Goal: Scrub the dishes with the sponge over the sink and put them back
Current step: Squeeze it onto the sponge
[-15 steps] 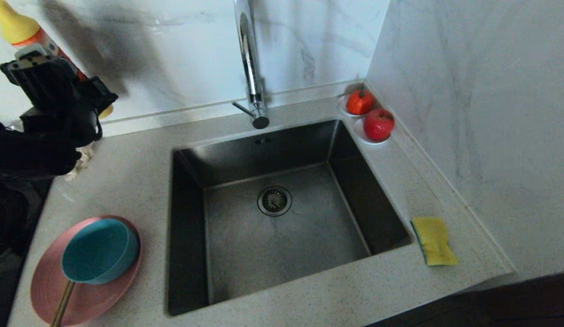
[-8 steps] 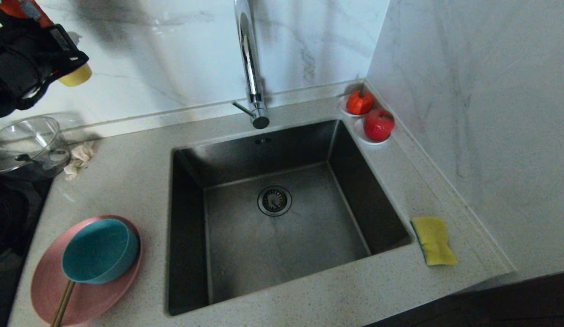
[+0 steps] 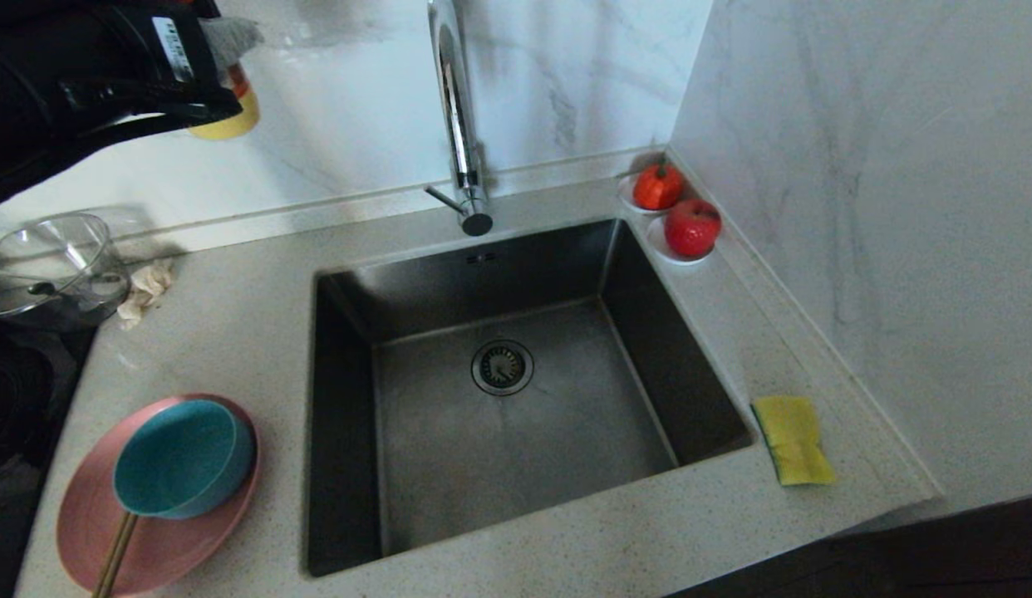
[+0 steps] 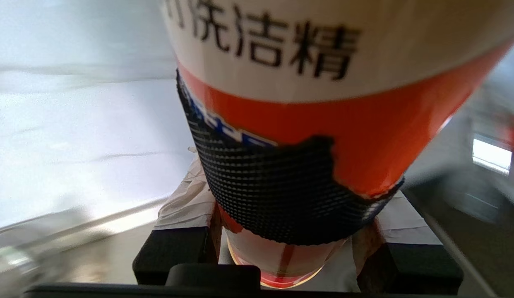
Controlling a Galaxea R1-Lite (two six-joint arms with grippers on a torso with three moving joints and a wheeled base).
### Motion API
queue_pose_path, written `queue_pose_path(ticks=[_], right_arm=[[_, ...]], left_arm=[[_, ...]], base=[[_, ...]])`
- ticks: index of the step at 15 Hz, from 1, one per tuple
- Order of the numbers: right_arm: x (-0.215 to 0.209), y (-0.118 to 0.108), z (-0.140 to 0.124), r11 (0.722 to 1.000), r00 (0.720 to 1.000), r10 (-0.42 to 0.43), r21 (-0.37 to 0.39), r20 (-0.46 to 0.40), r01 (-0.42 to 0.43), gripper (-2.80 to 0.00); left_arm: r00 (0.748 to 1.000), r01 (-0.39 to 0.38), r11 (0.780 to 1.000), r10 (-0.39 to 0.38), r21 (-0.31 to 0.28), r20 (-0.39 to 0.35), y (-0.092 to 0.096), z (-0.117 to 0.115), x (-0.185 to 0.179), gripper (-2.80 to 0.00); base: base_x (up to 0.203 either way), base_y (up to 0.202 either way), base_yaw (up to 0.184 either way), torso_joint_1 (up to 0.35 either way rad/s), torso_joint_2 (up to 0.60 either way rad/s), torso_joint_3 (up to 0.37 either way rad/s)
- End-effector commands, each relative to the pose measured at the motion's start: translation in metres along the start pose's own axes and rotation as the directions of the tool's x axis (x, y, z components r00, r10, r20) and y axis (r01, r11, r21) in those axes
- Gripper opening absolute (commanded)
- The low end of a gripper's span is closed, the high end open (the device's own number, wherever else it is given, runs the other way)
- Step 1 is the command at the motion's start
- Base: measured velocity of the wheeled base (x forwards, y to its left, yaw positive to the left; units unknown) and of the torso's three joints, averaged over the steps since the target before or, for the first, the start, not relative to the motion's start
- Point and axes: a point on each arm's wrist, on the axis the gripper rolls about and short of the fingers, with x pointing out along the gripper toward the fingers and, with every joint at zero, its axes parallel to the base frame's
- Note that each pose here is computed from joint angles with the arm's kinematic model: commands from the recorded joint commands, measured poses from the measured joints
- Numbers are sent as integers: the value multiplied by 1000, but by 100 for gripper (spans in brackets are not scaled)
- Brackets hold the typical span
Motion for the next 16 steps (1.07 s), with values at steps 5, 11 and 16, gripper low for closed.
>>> queue_pose_path(ticks=[5, 11, 16], right_arm=[[0, 0, 0, 1000, 1000, 0, -1, 1, 0, -280], [0, 0, 0, 1000, 1000, 0, 1, 0, 0, -280], [0, 0, 0, 1000, 1000, 0, 0, 1, 0, -280]], left_arm=[[988, 157, 988, -157, 14, 11, -33, 4, -20, -280], [948, 316, 949, -314, 16, -57, -47, 10, -51, -280], [925, 377, 926, -375, 18, -69, -54, 11, -61, -280]], base=[[0, 0, 0, 0, 0, 0], [0, 0, 0, 0, 0, 0], [0, 0, 0, 0, 0, 0]])
